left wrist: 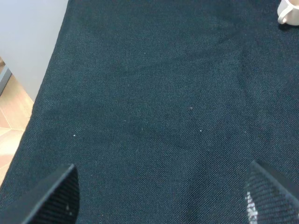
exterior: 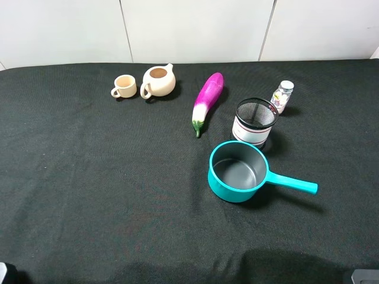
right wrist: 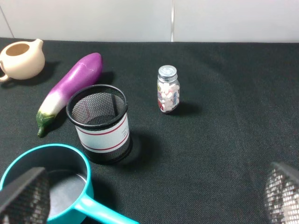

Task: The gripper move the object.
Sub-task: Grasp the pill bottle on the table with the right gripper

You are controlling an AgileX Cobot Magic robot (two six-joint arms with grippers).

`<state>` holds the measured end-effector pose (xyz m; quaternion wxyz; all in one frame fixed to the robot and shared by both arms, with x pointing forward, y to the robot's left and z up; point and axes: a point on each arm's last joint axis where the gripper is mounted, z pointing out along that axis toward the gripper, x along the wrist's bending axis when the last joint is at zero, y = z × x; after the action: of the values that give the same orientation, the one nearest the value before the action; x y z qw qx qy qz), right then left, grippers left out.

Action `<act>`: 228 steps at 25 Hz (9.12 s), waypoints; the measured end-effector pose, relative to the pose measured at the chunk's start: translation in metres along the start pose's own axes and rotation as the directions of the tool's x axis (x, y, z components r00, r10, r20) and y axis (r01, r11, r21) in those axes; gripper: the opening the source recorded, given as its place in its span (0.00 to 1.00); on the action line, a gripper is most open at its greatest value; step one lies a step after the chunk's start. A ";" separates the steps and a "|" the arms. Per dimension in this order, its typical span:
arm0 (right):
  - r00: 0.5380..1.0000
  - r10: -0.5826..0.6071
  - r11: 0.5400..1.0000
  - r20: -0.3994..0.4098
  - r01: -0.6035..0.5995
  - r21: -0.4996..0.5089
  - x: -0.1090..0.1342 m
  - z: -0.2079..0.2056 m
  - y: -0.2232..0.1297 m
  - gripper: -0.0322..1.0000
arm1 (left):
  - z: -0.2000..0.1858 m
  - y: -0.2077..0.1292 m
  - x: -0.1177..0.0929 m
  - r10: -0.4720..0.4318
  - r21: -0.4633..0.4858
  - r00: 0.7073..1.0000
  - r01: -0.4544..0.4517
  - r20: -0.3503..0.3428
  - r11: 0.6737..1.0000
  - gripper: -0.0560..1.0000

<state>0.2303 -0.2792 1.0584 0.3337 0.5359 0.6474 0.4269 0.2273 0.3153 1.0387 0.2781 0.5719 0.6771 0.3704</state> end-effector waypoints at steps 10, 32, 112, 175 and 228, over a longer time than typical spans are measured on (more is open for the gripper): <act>1.000 0.000 1.000 0.000 0.000 0.000 0.000 0.000 0.000 0.70 | 0.000 0.000 0.000 0.000 0.000 1.000 0.000 0.000 1.000 0.73; 1.000 0.015 1.000 -0.024 -0.015 -0.015 0.002 0.000 0.001 0.70 | 0.000 0.000 0.000 0.000 0.000 1.000 0.000 0.000 1.000 0.73; 0.992 0.118 0.855 -0.038 -0.082 0.513 -0.033 0.319 0.197 0.70 | 0.000 0.000 0.000 0.000 0.000 1.000 0.000 0.000 1.000 0.73; 0.980 0.105 0.590 0.170 -0.199 0.783 -0.027 0.421 0.083 0.70 | 0.000 0.000 0.000 0.000 0.000 1.000 0.000 0.000 1.000 0.73; 0.990 0.056 0.501 0.129 -0.140 0.854 -0.029 0.457 0.025 0.70 | 0.000 0.000 0.000 0.000 0.000 1.000 0.000 0.000 1.000 0.73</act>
<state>0.6525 -0.2166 0.8920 0.0261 0.6839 0.7278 0.0445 0.2273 0.3153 1.0387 0.2781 0.5719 0.6771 0.3704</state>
